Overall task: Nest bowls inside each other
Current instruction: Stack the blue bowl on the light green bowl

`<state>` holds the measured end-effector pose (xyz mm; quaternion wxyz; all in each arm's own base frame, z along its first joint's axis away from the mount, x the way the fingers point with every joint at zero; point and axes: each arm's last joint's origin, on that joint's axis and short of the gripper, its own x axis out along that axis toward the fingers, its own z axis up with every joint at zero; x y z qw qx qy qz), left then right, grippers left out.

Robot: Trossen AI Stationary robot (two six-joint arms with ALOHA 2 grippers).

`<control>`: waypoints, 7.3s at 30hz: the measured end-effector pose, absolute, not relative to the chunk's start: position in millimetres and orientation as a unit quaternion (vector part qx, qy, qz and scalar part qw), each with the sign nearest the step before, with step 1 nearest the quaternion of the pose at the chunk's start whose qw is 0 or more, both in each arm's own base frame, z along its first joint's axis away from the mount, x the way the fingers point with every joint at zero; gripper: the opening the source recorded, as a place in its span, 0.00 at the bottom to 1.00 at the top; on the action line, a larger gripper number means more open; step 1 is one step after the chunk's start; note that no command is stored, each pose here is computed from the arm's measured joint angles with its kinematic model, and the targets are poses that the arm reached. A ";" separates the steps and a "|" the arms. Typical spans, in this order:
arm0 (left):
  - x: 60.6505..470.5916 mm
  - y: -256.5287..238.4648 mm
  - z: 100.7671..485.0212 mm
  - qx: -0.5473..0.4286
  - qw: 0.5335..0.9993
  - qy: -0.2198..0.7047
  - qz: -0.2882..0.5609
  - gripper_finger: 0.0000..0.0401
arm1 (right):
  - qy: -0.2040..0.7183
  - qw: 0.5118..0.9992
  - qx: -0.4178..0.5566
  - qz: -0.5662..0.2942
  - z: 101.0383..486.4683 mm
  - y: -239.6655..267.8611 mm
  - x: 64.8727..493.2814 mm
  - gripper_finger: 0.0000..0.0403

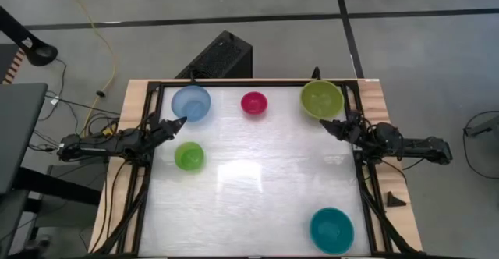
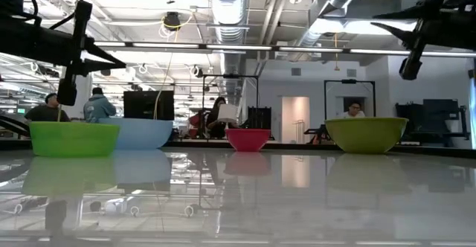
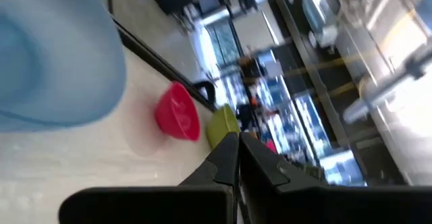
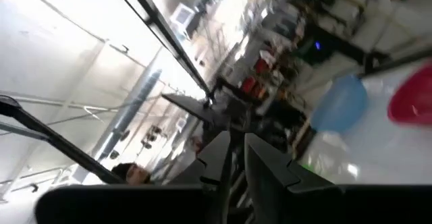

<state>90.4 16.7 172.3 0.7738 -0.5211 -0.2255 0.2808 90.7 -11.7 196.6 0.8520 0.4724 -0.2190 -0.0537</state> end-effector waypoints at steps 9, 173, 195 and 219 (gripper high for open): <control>90.2 16.9 172.4 -0.515 0.776 -0.226 0.286 0.00 | -0.258 0.860 0.430 -0.092 223.1 -14.2 94.4 0.40; 79.4 13.4 225.0 -0.345 0.881 -0.250 0.209 0.39 | 0.462 0.870 0.159 0.068 328.2 76.5 464.6 0.42; 82.1 10.4 224.0 -0.396 0.875 -0.238 0.143 0.39 | 0.589 0.791 0.168 -0.018 183.9 67.4 492.3 0.47; 80.6 11.0 225.3 -0.395 0.872 -0.248 0.149 0.39 | 0.313 0.939 0.108 -0.100 407.2 49.4 387.7 0.08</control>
